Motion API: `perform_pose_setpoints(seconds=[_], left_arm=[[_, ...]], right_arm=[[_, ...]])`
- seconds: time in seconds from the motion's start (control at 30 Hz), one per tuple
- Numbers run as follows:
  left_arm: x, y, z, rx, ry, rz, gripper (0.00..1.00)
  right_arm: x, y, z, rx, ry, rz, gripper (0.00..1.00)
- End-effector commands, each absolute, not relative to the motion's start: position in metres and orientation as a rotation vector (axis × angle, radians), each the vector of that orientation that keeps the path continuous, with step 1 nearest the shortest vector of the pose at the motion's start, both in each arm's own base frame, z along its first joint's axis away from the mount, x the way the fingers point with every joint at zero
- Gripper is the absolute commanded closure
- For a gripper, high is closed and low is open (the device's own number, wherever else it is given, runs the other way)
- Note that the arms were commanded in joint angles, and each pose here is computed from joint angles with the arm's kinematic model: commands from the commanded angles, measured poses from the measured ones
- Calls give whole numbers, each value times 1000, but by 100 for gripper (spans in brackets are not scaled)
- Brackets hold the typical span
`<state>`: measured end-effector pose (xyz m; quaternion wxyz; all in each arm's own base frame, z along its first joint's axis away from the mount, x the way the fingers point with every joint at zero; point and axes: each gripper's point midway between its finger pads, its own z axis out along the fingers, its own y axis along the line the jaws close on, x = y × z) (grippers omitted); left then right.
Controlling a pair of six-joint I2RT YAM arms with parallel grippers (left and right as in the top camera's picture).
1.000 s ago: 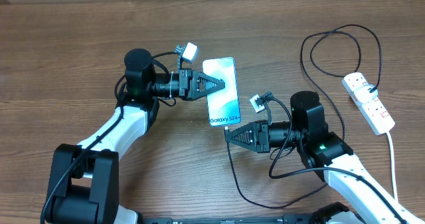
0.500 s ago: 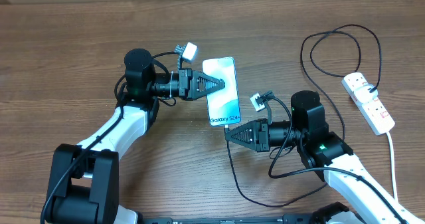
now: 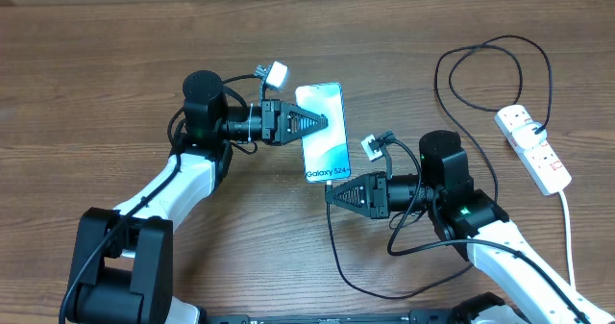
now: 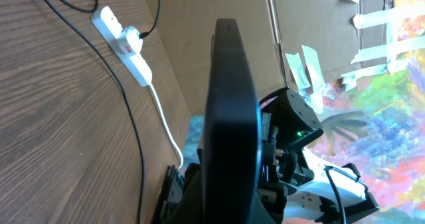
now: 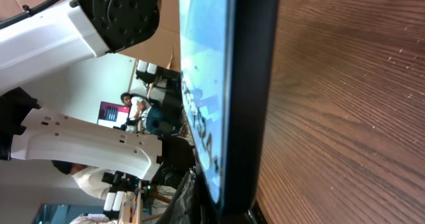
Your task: Plug charger to phone and switch on socket
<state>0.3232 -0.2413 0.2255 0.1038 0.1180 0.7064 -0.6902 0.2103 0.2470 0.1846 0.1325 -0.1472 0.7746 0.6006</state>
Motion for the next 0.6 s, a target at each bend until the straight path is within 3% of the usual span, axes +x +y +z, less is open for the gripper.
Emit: perform_pose_setpoints(seconds=[0.0, 0.57], left_arm=[[318, -246, 235, 432, 2045, -2025, 96], [294, -243, 238, 671, 1985, -2068, 96]], right_arm=[[218, 247, 189, -419, 2233, 1730, 96], [221, 247, 192, -482, 2180, 1699, 96]])
